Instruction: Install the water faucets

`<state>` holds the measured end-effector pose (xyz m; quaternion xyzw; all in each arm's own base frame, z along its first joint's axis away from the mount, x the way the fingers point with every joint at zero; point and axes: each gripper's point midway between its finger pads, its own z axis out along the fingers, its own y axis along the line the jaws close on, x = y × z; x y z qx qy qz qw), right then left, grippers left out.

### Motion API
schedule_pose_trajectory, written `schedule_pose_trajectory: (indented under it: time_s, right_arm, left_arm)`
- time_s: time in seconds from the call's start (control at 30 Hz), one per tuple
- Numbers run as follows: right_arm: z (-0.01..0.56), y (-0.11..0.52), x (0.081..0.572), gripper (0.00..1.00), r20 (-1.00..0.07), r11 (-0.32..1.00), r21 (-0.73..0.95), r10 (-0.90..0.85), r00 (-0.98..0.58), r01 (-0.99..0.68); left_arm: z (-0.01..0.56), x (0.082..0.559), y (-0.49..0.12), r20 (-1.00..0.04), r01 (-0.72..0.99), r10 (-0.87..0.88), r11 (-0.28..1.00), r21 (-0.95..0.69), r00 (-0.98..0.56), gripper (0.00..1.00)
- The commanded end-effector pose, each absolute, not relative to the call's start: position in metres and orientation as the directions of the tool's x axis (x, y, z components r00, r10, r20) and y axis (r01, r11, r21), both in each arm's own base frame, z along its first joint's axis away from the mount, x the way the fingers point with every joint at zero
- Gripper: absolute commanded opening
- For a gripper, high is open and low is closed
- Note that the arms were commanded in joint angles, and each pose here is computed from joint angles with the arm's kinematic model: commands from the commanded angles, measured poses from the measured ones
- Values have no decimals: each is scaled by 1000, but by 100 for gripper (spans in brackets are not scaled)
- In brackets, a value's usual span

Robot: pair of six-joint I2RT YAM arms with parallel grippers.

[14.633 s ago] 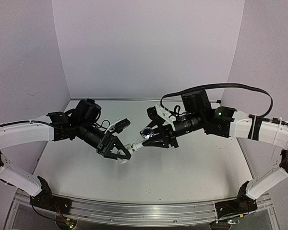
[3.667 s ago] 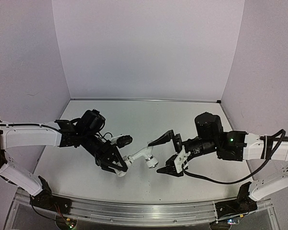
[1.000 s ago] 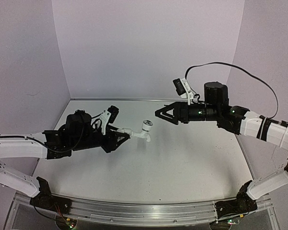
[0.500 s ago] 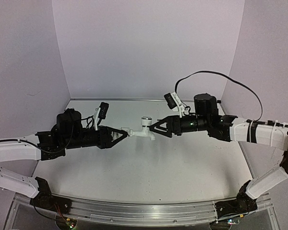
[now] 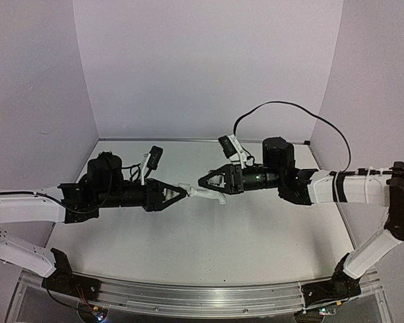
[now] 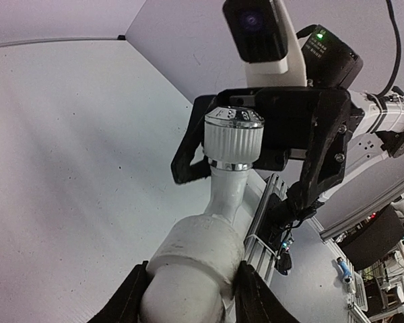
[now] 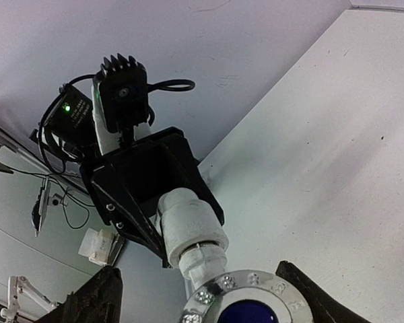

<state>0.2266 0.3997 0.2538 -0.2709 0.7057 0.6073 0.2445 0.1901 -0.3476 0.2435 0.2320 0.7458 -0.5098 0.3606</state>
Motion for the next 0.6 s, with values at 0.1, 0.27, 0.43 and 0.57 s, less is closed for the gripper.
schedule_pose_trajectory:
  time_s: [0.1, 0.27, 0.43, 0.57]
  right_arm:
    - [274, 403, 234, 38, -540, 74, 840, 26, -841, -537]
    - [265, 404, 240, 0, -303, 86, 951, 55, -951, -298]
    - [267, 407, 239, 0, -170, 59, 984, 5, -985, -169]
    - [275, 394, 250, 0, -237, 63, 971, 66, -969, -233]
  left_arm:
    - [312, 197, -358, -917, 866, -91, 301, -398, -389, 0]
    - [305, 159, -366, -969, 942, 104, 230, 242, 224, 0]
    - [288, 172, -372, -640, 638, 365, 144, 756, 676, 3]
    - [320, 187, -372, -733, 686, 359, 272, 674, 578, 43]
